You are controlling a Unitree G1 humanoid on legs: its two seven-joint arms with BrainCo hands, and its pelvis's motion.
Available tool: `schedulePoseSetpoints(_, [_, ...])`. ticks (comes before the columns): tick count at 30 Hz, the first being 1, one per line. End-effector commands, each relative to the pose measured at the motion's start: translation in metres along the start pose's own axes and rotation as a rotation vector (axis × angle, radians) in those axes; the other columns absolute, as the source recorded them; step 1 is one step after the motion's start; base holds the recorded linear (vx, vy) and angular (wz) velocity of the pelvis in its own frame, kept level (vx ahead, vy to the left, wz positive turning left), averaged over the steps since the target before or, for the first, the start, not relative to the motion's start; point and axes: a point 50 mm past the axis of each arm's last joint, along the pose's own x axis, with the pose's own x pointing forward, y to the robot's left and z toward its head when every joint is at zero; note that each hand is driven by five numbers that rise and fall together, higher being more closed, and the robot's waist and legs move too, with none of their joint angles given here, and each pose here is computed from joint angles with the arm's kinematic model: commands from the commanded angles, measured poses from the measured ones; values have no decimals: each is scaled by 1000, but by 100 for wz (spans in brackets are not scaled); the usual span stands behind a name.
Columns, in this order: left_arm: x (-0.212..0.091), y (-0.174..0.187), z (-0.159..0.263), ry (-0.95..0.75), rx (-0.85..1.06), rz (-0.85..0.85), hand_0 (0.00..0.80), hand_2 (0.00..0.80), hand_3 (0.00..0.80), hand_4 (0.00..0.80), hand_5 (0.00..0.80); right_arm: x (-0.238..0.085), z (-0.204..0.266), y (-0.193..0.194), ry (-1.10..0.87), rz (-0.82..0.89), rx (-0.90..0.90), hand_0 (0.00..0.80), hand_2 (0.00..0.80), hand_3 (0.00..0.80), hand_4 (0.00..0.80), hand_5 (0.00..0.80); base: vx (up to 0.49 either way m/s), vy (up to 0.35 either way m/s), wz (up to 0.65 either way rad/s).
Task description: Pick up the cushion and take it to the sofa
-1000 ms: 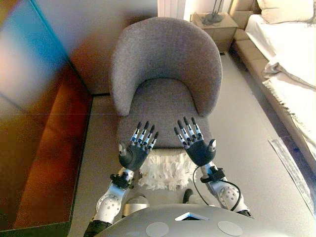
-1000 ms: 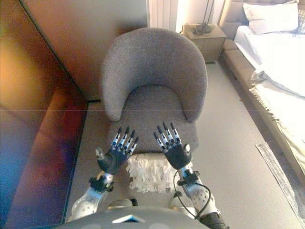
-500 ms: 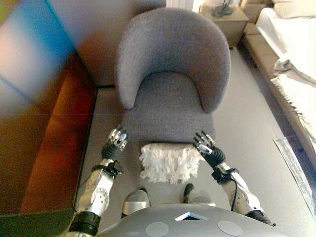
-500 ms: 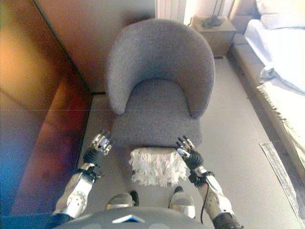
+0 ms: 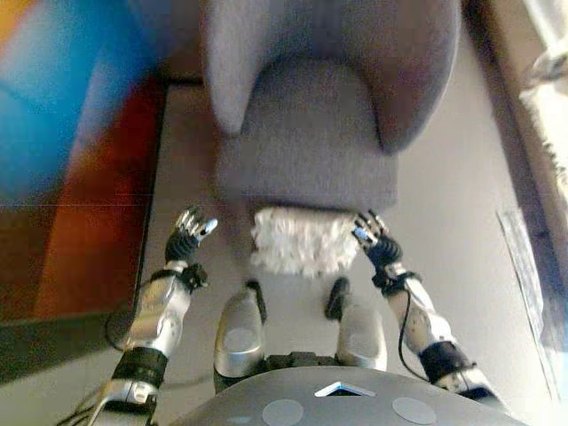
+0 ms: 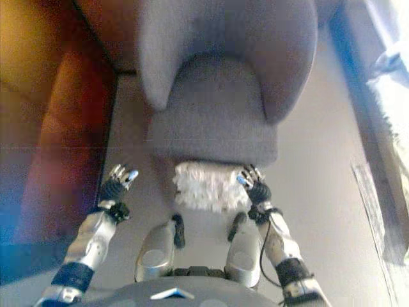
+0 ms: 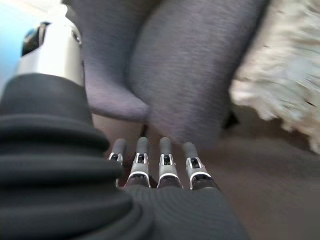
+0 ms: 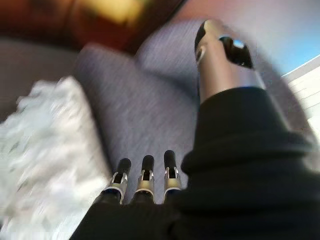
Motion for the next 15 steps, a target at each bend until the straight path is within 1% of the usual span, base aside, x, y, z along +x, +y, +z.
schedulePoseSetpoints(1, [12, -14, 29, -158, 60, -41, 0, 0, 0, 0, 0, 10, 35, 9, -147, 8, -54, 0, 0, 0, 0, 0, -70, -31, -9])
schedulePoseSetpoints(4, [22, -29, 41, -207, 42, -83, 0, 0, 0, 0, 0, 21, 64, 12, -221, -4, -119, 0, 0, 0, 0, 0, -108, 6, -7])
schedulePoseSetpoints(8, [33, -44, 57, -260, 31, -115, 0, 0, 0, 0, 0, 34, 94, 25, -303, 4, -193, 0, 0, 0, 0, 0, -52, 6, 2])
schedulePoseSetpoints(12, [41, -52, 66, -288, 2, -110, 0, 0, 0, 0, 0, 39, 110, 33, -345, 15, -236, 0, 0, 0, 0, 0, -17, 15, -5])
schedulePoseSetpoints(15, [43, -52, 70, -301, -9, -103, 0, 0, 0, 0, 0, 39, 114, 28, -356, -3, -239, 0, 0, 0, 0, 0, 9, 6, 4])
